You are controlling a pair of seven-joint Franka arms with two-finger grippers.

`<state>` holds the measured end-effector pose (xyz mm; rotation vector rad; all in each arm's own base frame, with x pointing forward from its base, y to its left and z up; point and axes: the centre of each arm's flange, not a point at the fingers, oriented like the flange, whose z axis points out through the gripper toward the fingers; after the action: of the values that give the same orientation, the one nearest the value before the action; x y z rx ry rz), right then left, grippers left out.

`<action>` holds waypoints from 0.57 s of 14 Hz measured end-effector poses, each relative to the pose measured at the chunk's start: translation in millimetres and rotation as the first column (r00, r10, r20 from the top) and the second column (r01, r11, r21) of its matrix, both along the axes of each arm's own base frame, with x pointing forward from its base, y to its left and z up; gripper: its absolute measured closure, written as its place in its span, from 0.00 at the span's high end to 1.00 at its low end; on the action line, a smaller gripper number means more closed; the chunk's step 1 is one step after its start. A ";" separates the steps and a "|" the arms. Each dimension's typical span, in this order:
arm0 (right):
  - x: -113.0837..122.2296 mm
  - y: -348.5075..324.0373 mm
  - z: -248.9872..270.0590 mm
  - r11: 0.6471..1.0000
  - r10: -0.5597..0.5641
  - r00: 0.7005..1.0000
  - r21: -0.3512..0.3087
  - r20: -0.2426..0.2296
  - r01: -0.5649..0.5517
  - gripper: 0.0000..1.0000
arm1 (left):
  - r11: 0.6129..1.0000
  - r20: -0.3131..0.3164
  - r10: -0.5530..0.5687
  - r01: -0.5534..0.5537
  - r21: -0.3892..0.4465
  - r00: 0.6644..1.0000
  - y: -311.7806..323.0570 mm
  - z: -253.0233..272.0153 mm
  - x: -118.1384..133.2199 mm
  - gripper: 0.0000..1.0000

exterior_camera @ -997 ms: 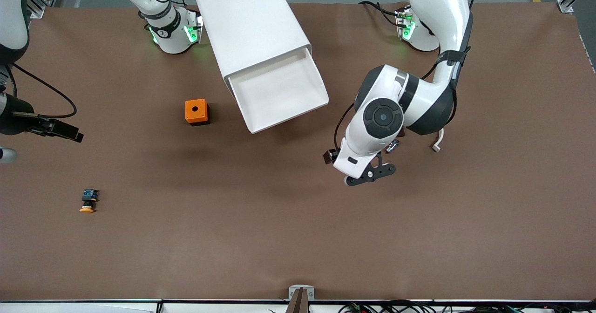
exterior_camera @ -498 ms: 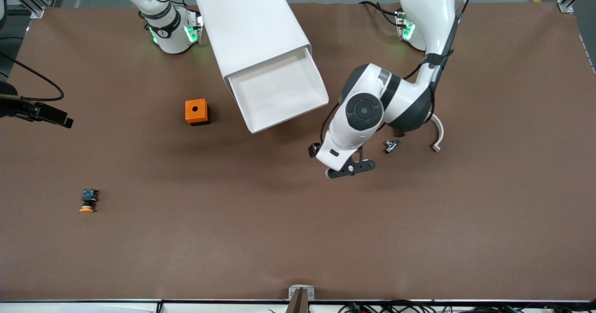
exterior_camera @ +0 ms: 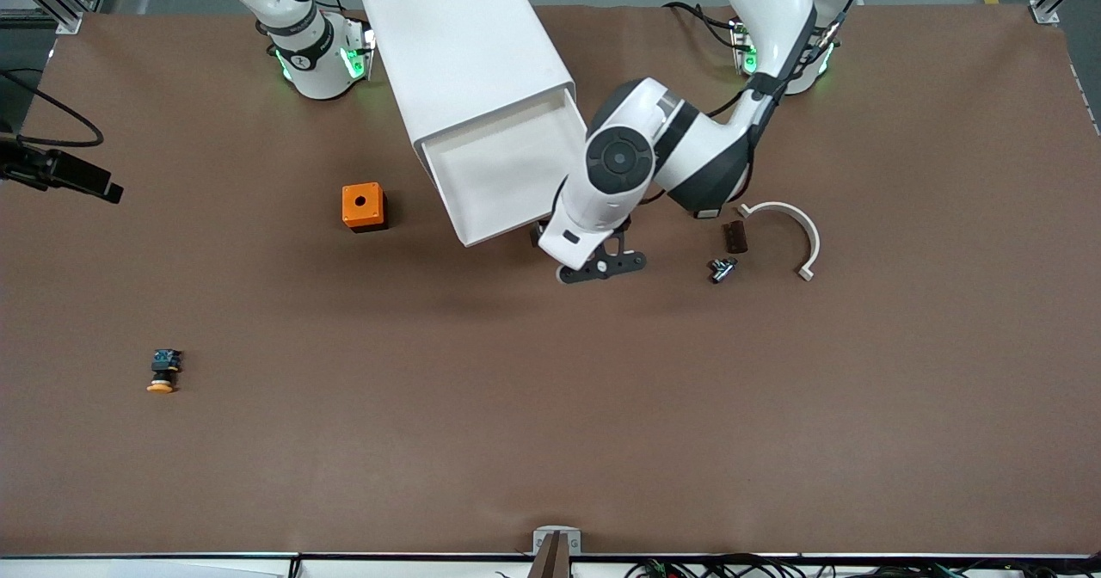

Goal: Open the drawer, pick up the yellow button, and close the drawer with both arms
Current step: 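Push the open drawer back into the cabinet with the left gripper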

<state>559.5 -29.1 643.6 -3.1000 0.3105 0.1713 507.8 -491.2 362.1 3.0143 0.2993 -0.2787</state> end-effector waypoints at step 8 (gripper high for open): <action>-41.2 6.5 40.6 1.000 0.009 1.000 -0.001 -0.011 -0.009 1.00 | 1.000 -0.018 -0.009 0.009 0.018 1.000 -55.9 -7.2 -63.6 1.00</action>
<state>518.3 -22.6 684.3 -3.1032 0.2972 0.1878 444.2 -547.1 354.8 3.0334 0.2911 -0.3054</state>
